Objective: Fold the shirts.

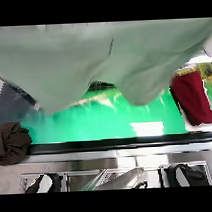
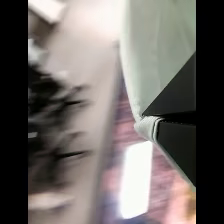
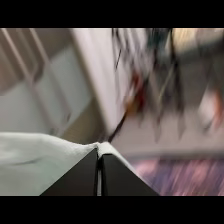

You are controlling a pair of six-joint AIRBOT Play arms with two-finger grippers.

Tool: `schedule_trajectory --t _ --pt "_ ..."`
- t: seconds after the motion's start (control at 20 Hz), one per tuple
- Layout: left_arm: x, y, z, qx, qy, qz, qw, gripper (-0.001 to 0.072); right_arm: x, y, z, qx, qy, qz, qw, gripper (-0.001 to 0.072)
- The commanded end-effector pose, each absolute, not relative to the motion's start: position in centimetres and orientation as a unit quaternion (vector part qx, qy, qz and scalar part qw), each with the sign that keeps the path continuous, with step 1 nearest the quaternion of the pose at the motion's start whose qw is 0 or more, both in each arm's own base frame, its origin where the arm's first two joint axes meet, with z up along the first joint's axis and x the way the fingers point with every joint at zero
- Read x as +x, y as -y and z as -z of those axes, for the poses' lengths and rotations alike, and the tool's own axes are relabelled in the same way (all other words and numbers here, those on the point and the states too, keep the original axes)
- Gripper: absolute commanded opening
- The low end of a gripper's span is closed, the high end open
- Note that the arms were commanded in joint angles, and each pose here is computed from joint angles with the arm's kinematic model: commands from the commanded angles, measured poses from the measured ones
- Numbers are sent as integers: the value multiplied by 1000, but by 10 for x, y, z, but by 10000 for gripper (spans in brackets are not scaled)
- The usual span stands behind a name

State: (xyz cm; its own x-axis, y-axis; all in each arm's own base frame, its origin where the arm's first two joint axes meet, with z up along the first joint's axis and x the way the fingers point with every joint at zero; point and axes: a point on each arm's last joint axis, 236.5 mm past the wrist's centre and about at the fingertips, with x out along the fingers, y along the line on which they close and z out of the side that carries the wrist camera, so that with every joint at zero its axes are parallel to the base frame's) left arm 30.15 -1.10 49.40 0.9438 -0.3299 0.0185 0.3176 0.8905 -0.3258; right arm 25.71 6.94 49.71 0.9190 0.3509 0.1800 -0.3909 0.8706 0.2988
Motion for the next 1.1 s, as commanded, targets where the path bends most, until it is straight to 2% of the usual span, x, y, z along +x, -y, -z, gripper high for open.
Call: schedule_trajectory --t 0.0,0.1,0.2,0.3,0.45,0.6,0.75,0.9,1.05 --pt "203 58 -618 -82 177 109 975 13 147 -77 -592 30 214 -100 971 17" --pt "199 72 -617 -81 163 130 975 13 133 -76 -610 3 236 -80 968 18" --pt "218 74 -596 -106 105 177 973 12 151 -70 -603 8 212 -82 974 18" --pt "252 73 -559 -151 32 231 961 12 196 -63 -571 30 132 -108 985 18" --pt "319 88 -467 -210 -110 298 925 13 275 -48 -501 98 -10 -160 982 16" --pt "388 108 -345 -244 -265 297 884 13 355 -30 -394 167 -152 -185 956 16" --pt "441 115 -214 -281 -396 262 834 13 424 -29 -247 238 -278 -180 913 17" --pt "471 101 -92 -315 -491 205 786 13 469 -25 -96 282 -387 -150 865 17" --pt "492 82 -2 -354 -542 158 745 13 504 -13 1 333 -440 -120 825 17"
